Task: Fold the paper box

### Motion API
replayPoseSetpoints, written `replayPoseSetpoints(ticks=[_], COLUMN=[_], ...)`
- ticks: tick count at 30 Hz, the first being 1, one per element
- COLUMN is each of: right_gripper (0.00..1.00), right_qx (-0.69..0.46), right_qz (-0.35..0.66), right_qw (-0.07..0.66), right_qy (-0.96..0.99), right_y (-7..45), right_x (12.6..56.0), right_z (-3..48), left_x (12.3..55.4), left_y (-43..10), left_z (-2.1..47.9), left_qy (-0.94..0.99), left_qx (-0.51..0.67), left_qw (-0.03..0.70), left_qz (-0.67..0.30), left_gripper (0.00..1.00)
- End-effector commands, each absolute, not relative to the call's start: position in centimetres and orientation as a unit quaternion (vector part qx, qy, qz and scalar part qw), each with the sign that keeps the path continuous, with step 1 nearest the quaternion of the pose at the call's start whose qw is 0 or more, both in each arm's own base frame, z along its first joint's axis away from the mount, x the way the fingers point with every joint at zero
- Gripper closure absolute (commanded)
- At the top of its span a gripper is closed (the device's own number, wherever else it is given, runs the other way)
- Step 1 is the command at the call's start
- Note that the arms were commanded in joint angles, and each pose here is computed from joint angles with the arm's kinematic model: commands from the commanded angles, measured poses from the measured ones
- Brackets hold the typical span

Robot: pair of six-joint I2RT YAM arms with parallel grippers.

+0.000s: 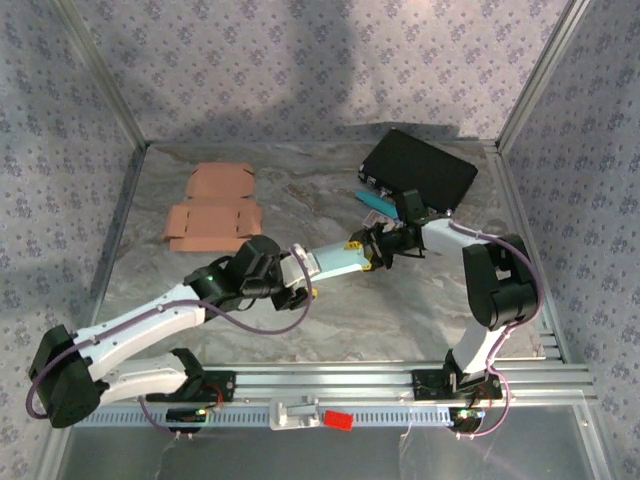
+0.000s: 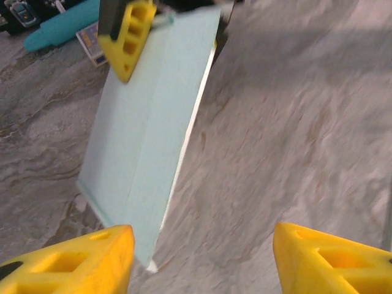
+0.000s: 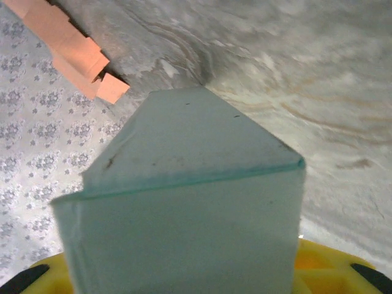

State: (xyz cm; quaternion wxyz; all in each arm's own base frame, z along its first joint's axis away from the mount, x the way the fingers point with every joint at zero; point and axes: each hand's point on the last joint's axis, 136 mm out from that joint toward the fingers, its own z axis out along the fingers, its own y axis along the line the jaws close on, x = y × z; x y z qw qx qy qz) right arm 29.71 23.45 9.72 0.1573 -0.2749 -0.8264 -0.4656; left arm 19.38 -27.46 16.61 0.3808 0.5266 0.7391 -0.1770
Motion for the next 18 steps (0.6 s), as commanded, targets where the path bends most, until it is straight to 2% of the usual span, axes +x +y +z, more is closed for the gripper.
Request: replayPoseSetpoints(ticks=[1,2,18], right_gripper=[0.57,0.57,0.59], right_qx=[-0.315,-0.318,-0.337], right_qz=[-0.445,-0.444,-0.436], right_qw=[0.223,0.229,0.244], right_qy=[-0.808,-0.806,-0.798], right_y=[22.9,22.9,22.6], right_x=[27.7,27.6,27.3], right_z=[10.5,10.5,11.3], left_x=[21.1,21.5,23.5], left_y=[-27.0,-27.2,-31.0], left_z=[16.3,16.2,14.3], left_qy=[0.693,0.689,0.678], left_qx=[0.591,0.595,0.609], left_qw=[0.405,0.408,0.408], left_qz=[-0.083,-0.070,-0.057], left_gripper=[0.36,0.31,0.26])
